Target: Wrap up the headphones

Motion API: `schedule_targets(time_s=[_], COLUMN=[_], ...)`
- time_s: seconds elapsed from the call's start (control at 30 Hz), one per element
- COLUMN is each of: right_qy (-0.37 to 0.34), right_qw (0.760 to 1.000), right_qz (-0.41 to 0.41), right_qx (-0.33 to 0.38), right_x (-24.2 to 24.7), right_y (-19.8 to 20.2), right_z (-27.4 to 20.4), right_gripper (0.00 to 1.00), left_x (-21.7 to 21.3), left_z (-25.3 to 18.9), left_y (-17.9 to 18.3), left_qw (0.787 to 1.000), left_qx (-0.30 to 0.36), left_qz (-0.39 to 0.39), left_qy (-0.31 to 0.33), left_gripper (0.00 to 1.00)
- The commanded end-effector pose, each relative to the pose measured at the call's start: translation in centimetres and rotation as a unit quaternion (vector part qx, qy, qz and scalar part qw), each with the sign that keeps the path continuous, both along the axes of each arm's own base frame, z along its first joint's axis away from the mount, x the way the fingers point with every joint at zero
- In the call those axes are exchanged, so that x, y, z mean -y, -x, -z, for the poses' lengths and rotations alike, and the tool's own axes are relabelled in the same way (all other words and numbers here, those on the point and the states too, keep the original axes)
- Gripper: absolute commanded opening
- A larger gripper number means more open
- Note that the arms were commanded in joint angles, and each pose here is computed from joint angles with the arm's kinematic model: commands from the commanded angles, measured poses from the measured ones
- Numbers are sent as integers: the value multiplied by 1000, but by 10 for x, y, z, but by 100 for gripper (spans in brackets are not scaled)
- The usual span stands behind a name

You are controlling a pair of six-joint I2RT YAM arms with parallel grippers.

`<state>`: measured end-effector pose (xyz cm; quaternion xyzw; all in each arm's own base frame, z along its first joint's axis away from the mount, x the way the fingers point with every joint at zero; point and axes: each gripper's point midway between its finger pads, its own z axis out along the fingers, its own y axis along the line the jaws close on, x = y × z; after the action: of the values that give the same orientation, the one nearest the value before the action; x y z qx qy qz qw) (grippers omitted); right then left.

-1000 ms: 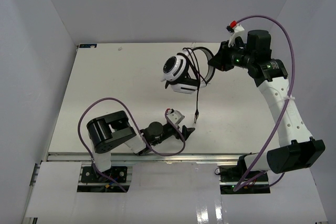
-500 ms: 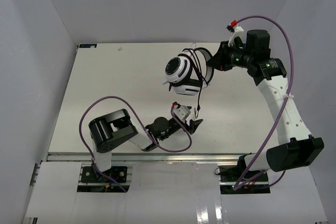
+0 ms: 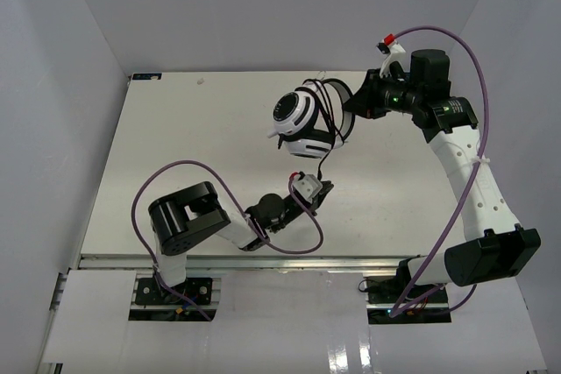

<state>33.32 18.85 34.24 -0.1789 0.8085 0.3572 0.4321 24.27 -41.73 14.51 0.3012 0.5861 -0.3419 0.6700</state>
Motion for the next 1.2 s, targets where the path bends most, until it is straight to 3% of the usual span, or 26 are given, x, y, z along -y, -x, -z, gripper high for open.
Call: schedule_targets(time_s=[0.0,0.03,0.13,0.27,0.33,0.43,0.6,0.73,0.9,1.03,1.17], right_qy=[-42,-40,-34,-16,7,73,202,316,398,452,475], right_qw=[998,998,991,963,955,937,884,840,807,800,816], right_qz=[-29,-33,-99,-217,-245,-276,-332,-297,-265,-178,-107], right_qx=[41,47,81,161,166,201,260,326,346,351,310], right_x=[-9,-8,-13,-19,-17,-10,-9,-2,9,16,17], right_y=[11,12,26,55,67,70,77,64,41,7,-18], right_z=[-36,-37,-42,-46,-39,-27,10,27,47,62,98], right_gripper=[8,8,8,8,8,8,8,8,8,8,8], left_x=[-2,-6,-24,-45,-55,-71,-79,-87,-106,-109,-101], left_z=[-29,-29,-31,-40,-37,-37,-40,-47,-46,-34,-17], left_y=[2,3,8,20,27,32,32,30,24,16,-6], left_qw=[999,998,997,993,991,984,966,948,934,920,901], left_qx=[24,22,16,5,-9,-35,-77,-121,-176,-227,-288], left_qz=[-2,-4,2,60,96,149,241,294,310,317,319], left_qy=[49,53,73,99,97,96,50,17,-15,-38,-59], left_gripper=[5,1,0,0,0,0,0,3,8,7,6])
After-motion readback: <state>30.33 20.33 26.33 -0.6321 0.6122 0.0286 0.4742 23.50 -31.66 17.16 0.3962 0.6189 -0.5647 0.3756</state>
